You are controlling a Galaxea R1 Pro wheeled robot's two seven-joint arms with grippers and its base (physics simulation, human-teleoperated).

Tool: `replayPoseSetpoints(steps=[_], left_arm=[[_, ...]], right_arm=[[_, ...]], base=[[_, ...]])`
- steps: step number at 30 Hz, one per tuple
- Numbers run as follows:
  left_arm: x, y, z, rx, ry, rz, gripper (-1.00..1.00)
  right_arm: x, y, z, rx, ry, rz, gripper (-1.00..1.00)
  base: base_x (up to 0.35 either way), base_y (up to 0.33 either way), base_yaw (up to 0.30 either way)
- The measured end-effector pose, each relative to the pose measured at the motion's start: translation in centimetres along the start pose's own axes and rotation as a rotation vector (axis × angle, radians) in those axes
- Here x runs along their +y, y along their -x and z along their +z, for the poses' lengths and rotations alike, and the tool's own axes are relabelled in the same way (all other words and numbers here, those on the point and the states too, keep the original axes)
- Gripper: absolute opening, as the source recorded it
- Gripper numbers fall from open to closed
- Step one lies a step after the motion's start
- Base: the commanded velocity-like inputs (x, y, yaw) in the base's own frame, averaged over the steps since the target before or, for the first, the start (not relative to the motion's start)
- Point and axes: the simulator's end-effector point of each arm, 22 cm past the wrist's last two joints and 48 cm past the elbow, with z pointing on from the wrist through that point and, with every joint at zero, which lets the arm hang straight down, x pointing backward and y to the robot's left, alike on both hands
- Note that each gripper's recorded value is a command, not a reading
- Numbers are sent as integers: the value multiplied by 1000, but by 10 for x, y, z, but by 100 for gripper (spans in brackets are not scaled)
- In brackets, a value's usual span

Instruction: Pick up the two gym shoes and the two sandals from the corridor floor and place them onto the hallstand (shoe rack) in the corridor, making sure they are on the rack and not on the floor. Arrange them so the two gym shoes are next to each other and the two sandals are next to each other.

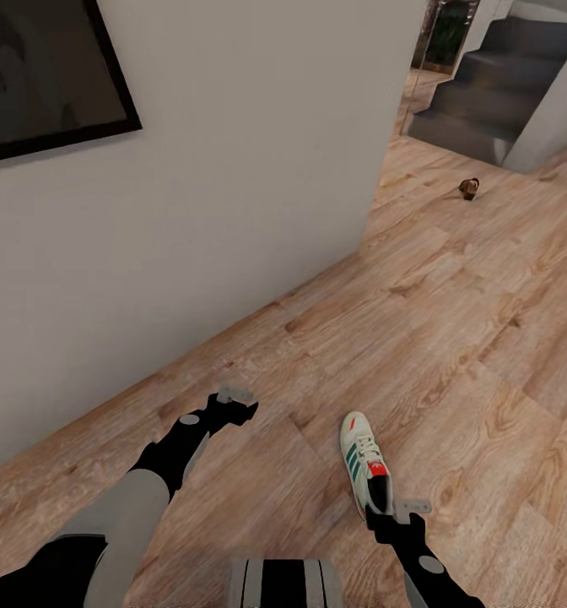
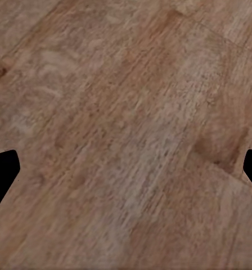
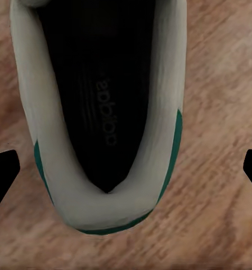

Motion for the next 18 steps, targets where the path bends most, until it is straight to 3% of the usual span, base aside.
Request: replayPoseSetpoints(steps=[9, 18], left_arm=[[-1, -31, 13, 45, -8, -15, 100], [-1, -33, 14, 48, -8, -16, 100]], right_arm=[[0, -25, 6, 47, 0, -2, 100], [0, -27, 6, 49, 0, -3, 100]], base=[[0, 0, 0], [0, 0, 0]])
